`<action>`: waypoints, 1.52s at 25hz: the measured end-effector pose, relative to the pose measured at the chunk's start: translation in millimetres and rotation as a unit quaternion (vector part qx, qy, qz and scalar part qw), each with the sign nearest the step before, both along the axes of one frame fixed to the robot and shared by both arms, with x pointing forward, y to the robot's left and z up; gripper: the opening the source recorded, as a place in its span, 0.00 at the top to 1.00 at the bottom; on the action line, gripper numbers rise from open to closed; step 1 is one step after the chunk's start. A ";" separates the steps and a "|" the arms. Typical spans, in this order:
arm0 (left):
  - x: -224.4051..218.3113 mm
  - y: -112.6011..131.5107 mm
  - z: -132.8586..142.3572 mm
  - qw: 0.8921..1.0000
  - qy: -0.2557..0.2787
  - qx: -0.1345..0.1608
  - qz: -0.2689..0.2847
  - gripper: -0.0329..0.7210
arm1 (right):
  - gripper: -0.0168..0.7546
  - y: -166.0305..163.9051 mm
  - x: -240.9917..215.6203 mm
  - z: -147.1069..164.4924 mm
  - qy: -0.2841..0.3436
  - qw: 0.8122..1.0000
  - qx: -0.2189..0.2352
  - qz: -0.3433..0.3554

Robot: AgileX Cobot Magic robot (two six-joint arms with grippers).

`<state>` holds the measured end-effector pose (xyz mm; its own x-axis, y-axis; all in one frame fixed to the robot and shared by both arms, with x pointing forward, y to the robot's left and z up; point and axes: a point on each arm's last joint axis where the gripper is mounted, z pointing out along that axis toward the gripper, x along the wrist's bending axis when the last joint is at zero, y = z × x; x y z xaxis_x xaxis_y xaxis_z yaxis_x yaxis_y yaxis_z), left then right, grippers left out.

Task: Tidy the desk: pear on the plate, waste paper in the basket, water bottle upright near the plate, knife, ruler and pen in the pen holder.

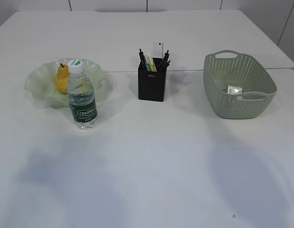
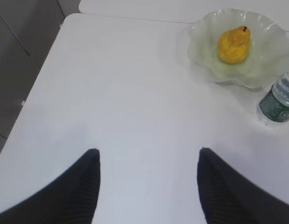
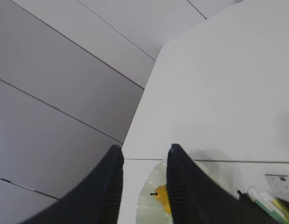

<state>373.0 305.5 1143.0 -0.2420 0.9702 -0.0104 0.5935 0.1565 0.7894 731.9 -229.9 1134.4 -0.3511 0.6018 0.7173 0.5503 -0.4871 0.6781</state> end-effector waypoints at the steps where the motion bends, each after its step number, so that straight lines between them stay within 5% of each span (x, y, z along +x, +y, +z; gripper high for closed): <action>1: -7.6 1.7 -4.5 1.000 0.001 0.000 0.002 0.35 | 0.67 -0.2 -5.3 4.2 0.000 1.000 0.001 0.000; 15: -101.0 21.3 -34.1 0.998 -0.062 -0.019 0.017 0.35 | 0.67 -0.5 -86.2 48.7 -0.002 1.000 0.001 0.015; 38: -156.4 33.7 -42.3 0.991 -0.129 -0.020 0.018 0.35 | 0.66 0.1 -226.0 45.8 0.029 0.998 0.001 0.051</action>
<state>216.6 339.2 1100.6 -0.2606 0.9586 -0.1151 0.3665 0.2086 0.9067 505.9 -229.9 1180.2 -0.3683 0.5636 0.7394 0.6356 -0.4278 0.6427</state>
